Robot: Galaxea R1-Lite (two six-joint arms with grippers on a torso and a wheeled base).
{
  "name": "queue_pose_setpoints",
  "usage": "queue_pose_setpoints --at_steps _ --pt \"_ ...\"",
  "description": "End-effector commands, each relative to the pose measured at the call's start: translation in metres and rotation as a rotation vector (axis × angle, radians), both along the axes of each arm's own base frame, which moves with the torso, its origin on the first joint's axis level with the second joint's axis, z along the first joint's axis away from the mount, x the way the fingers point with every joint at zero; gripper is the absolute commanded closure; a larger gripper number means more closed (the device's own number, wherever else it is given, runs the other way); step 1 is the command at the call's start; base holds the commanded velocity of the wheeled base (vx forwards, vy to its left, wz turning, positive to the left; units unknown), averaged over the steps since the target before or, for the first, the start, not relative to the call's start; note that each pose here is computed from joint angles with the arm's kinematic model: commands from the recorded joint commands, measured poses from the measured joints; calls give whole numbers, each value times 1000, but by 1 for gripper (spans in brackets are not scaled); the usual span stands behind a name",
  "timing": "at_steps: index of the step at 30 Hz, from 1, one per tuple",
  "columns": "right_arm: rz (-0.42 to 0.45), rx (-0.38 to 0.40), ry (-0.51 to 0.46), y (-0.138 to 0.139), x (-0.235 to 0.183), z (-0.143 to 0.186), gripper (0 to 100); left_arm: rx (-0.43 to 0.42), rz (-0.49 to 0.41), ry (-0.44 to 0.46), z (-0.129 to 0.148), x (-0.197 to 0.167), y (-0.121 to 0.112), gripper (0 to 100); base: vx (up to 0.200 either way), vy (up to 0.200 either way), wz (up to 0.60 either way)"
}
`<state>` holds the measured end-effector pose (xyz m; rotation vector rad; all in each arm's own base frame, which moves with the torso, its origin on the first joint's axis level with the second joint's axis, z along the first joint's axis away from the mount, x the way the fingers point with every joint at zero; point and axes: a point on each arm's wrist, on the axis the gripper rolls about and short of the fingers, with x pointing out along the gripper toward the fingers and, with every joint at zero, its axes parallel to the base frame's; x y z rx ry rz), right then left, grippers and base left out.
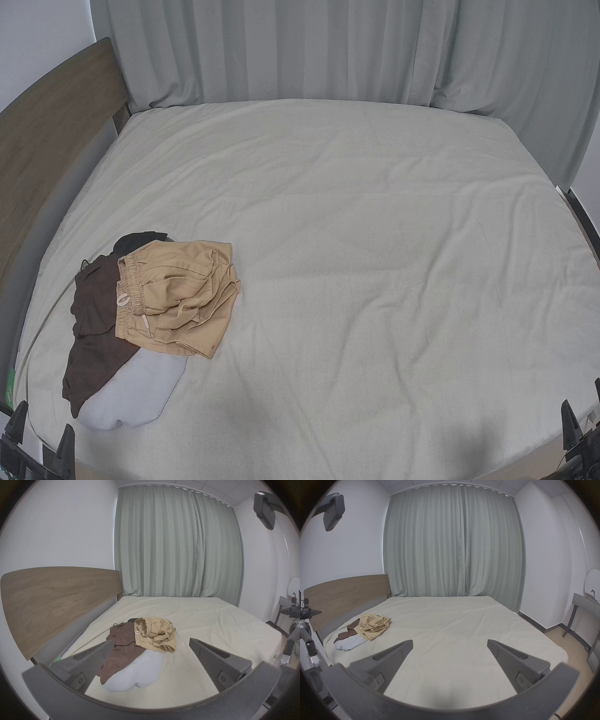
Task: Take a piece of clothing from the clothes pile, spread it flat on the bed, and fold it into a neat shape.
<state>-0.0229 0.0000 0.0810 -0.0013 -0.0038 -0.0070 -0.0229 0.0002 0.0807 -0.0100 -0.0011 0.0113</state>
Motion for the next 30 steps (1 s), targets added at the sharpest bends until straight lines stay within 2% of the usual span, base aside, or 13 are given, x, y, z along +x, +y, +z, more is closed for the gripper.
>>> queue_pose_setpoints --at_steps 1,30 --pt "-1 0 16 0 1 -5 0 -13 -1 -1 -5 0 0 0 0 0 0" --pt "1 4 15 0 1 -5 0 -7 -13 -2 -5 0 0 0 0 0 0"
